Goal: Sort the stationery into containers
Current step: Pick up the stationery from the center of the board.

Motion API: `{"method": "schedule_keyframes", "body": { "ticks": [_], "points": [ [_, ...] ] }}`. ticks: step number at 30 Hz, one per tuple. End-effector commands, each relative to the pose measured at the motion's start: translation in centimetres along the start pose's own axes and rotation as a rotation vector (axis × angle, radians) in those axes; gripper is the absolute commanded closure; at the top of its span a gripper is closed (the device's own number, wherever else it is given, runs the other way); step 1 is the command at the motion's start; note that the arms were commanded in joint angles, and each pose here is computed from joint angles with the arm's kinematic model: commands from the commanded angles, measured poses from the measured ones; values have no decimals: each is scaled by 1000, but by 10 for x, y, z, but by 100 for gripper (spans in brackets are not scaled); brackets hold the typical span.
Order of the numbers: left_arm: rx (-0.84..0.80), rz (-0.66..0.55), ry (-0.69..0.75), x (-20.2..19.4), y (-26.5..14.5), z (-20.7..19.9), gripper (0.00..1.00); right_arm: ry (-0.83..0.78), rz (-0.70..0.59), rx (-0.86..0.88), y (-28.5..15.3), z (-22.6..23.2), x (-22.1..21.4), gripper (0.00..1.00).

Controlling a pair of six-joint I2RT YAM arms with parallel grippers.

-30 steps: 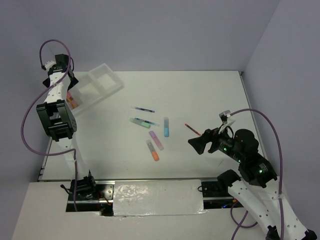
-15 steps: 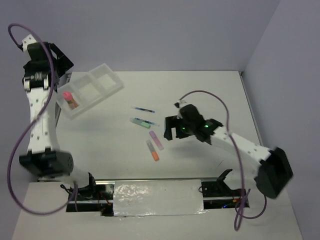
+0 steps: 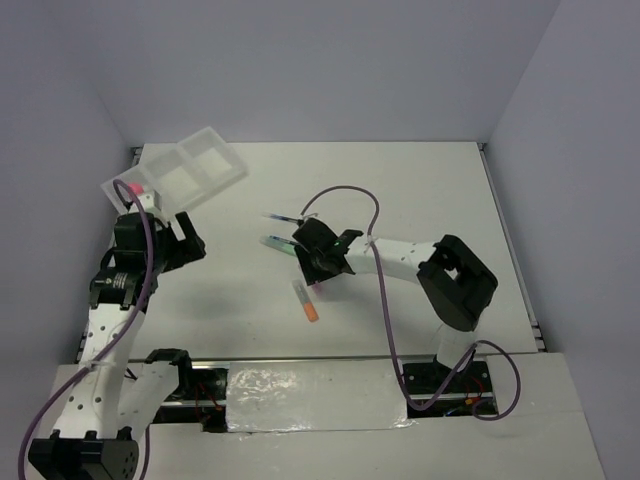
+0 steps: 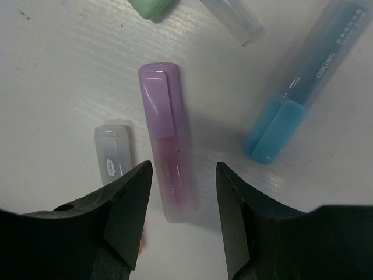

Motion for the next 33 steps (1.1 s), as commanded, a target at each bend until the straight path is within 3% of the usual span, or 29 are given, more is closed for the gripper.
{"method": "schedule_keyframes", "body": {
  "ticks": [1,7,10,11,13,16,17,20,22,26,33],
  "points": [
    [-84,-78,43,2,-6,-5,1,-7,-24,20,4,12,9,45],
    [-120,-92,52,4,-9,-11,1,-19,34,-3,23,14,-5,48],
    [-160,-74,41,3,-9,-15,1,-26,74,-34,35,12,-14,71],
    [-197,-79,36,4,-10,-19,1,-20,80,-38,34,12,-15,100],
    [-292,-55,4,1,-8,-28,1,-4,67,-23,29,13,-12,100],
    [-599,17,-57,-7,-7,-55,1,27,-20,54,-3,20,1,100],
    [-689,-34,-62,0,-6,-64,1,41,-98,135,-26,28,14,100],
    [-901,-25,-119,-1,-9,-86,3,66,-207,400,-72,41,24,100],
    [-949,19,-131,-2,-10,-99,6,85,-240,533,-93,48,26,100],
    [-944,53,-140,-3,-7,-111,6,100,-306,644,-128,55,34,100],
    [-1047,77,-163,-7,0,-127,6,79,-337,708,-148,74,49,100]
  ]
}}
Point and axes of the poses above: each gripper's point midway between its finger pads, its own y axis out along the fingers, its own z axis along the line the jaws close on, x = y × z, the point moved 9 cm from there along -y, back along the fingers, and after that the axes turned 7 degrees about y, right-handed, at the moved point
